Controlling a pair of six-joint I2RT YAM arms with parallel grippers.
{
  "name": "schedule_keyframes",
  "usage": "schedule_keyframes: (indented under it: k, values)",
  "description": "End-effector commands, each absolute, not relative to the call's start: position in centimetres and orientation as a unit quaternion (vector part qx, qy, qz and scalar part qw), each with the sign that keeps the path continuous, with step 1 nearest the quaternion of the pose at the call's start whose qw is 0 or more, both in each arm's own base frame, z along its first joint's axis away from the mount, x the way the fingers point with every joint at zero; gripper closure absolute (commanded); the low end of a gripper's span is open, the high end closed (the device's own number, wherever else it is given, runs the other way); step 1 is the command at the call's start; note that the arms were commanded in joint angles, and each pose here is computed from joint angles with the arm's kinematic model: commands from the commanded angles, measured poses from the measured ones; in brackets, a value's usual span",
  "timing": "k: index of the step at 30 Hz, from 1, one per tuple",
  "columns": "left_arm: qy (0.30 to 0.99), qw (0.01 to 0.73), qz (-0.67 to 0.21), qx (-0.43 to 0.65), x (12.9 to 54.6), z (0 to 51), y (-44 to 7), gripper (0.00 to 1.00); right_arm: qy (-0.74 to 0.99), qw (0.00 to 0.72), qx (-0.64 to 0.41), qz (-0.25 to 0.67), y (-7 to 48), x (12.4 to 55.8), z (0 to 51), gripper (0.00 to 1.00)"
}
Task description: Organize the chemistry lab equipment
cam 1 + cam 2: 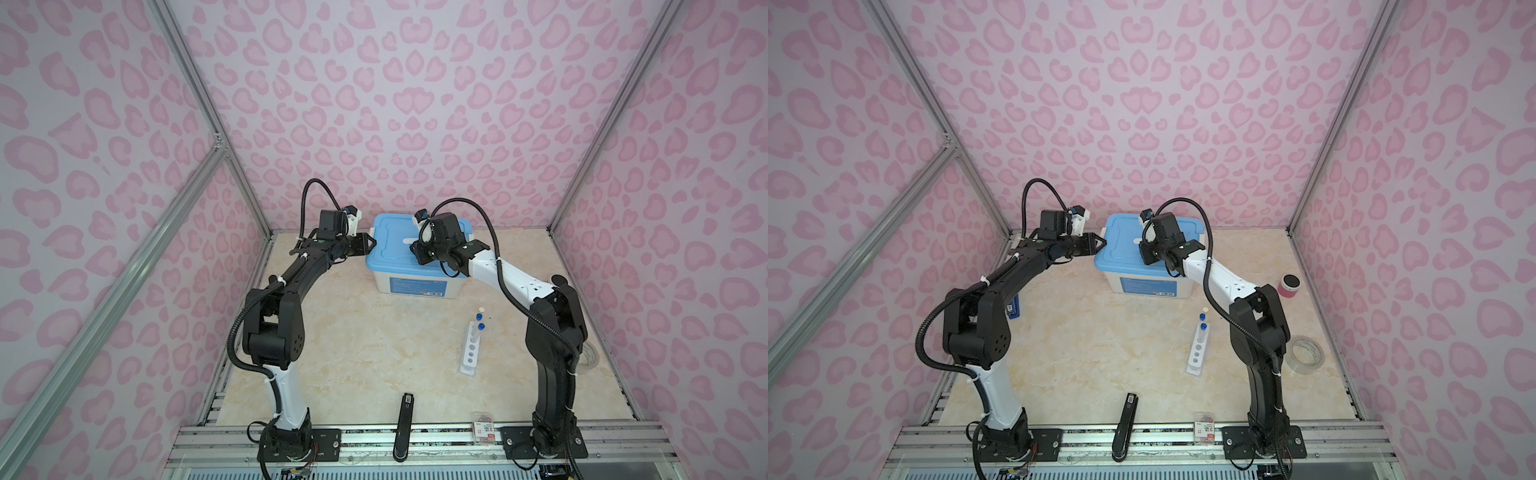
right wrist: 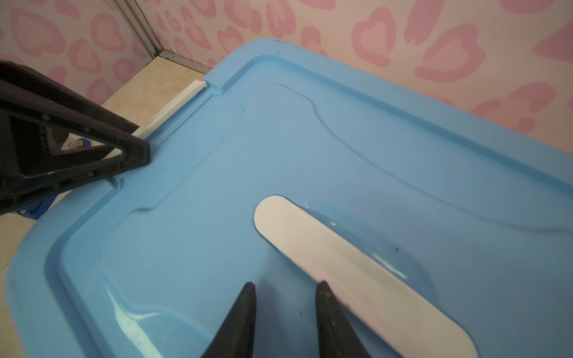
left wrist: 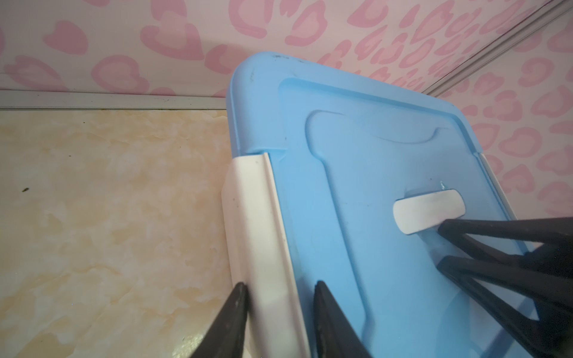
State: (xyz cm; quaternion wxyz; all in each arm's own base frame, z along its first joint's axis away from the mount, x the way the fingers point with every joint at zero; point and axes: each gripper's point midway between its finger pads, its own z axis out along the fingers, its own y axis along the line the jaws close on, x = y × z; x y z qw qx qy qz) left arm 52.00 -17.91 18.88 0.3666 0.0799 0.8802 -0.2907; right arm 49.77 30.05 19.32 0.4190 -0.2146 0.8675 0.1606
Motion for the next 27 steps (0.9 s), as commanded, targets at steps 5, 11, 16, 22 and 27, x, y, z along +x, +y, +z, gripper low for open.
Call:
schedule_keyframes:
  k: [5,11,16,22,27]
  values:
    - [0.894,0.347,-0.264,0.100,51.4,18.3,-18.7,0.63,0.895,0.364,-0.217,0.142,29.2,48.4,15.8,0.66]
    - [0.899,0.343,-0.252,0.100,51.3,18.2,-18.8,0.63,0.894,0.364,-0.218,0.143,29.2,48.4,15.8,0.66]
    - [0.899,0.344,-0.253,0.100,51.2,18.5,-18.9,0.63,0.893,0.367,-0.217,0.144,29.1,48.3,15.8,0.66]
    - [0.887,0.363,-0.264,0.108,51.1,20.7,-19.2,0.61,0.893,0.368,-0.217,0.144,29.0,48.2,15.9,0.67]
    - [0.872,0.393,-0.268,0.115,51.1,23.8,-19.3,0.47,0.890,0.377,-0.214,0.143,29.0,48.5,16.7,0.67]
